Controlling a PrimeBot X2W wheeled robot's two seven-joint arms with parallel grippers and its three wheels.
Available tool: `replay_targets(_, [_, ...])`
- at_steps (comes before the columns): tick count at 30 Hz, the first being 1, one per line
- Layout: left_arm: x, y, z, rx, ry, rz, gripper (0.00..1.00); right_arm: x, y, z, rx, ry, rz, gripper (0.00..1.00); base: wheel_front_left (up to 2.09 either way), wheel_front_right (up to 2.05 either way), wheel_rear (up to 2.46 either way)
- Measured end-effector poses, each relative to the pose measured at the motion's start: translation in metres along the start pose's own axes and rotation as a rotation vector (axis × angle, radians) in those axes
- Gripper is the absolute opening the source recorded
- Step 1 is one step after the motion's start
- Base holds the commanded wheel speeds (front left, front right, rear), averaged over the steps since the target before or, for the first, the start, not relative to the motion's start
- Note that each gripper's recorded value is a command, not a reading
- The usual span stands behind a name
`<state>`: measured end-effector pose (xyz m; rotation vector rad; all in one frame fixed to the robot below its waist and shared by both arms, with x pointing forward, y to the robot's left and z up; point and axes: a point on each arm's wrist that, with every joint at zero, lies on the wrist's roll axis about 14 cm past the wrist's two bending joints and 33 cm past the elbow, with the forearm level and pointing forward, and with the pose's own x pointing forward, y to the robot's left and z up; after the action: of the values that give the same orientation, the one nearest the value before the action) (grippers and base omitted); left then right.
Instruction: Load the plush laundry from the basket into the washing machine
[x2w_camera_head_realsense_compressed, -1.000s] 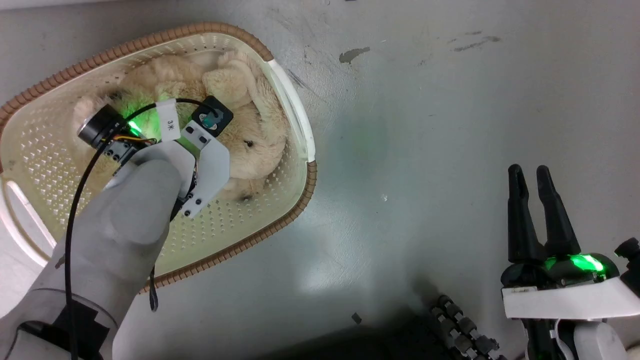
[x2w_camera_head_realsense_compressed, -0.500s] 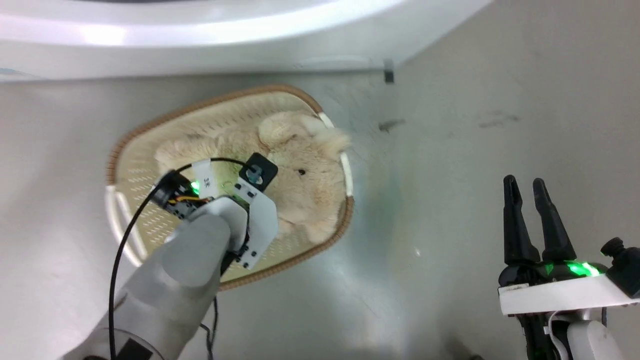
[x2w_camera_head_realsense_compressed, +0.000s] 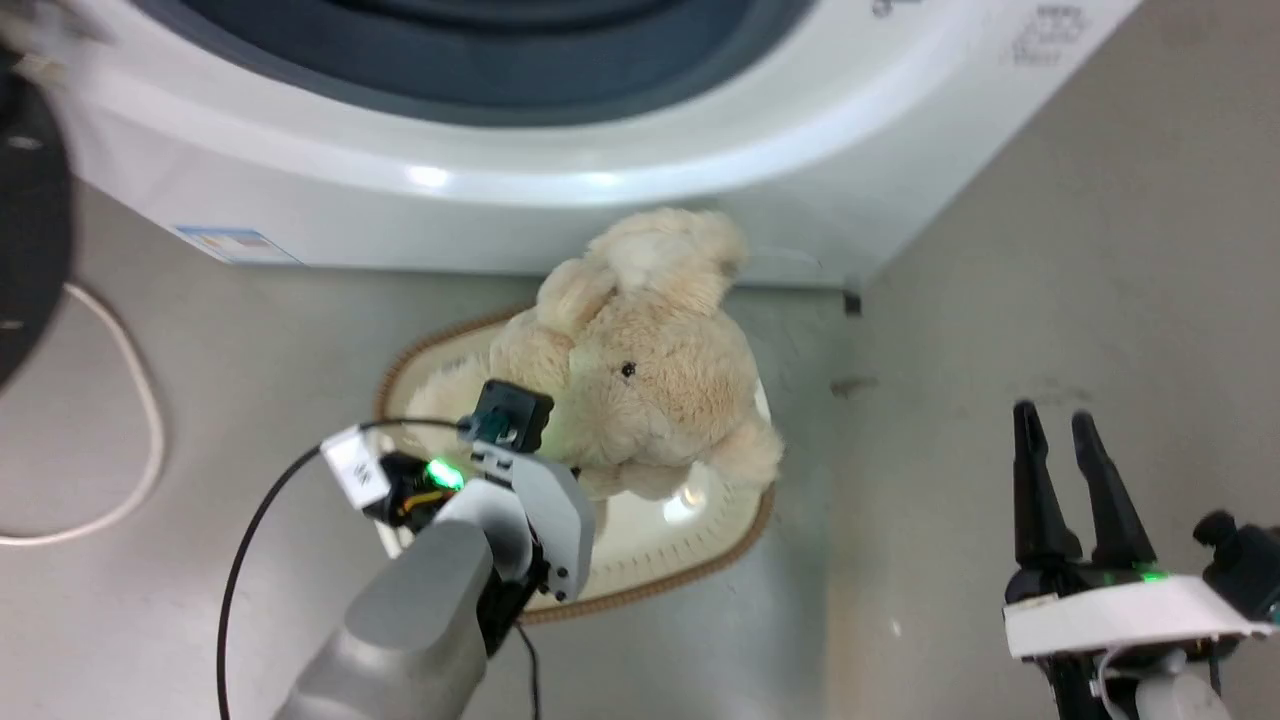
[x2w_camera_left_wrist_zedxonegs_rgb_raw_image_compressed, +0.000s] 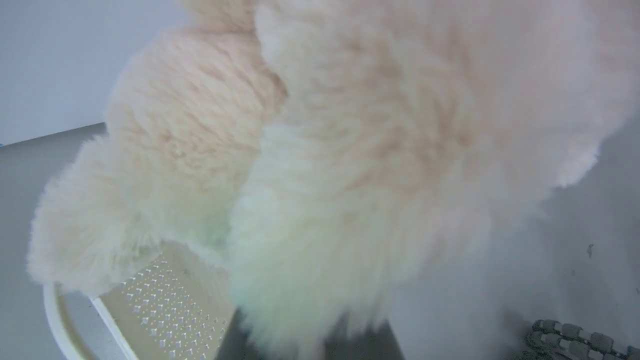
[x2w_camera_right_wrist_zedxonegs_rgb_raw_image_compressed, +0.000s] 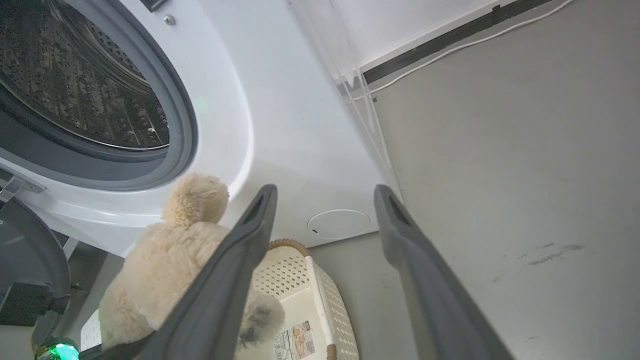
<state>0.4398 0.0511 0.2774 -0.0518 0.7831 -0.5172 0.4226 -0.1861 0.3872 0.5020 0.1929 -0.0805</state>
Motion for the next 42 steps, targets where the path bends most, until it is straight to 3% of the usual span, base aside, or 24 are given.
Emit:
replay_targets(8, [-0.051, -0.002, 0.042, -0.128, -0.261, 0.068, 0.0, -0.016, 0.024, 0.01, 0.001, -0.016, 0.064, 1.0, 0.0, 0.0, 0.0])
replay_targets(23, [-0.137, -0.009, 0.111, -0.195, -0.64, 0.166, 0.0, -0.048, 0.05, 0.038, 0.021, -0.088, 0.138, 1.0, 0.0, 0.0, 0.0])
replay_targets(31, [-0.15, -0.002, 0.145, -0.223, -0.757, 0.188, 0.0, -0.054, 0.046, 0.04, 0.008, -0.097, 0.127, 1.0, 0.0, 0.0, 0.0])
replay_targets(42, [-0.126, 0.017, 0.196, -0.277, -0.838, 0.174, 0.0, -0.04, 0.033, 0.039, -0.004, -0.092, 0.09, 1.0, 0.0, 0.0, 0.0])
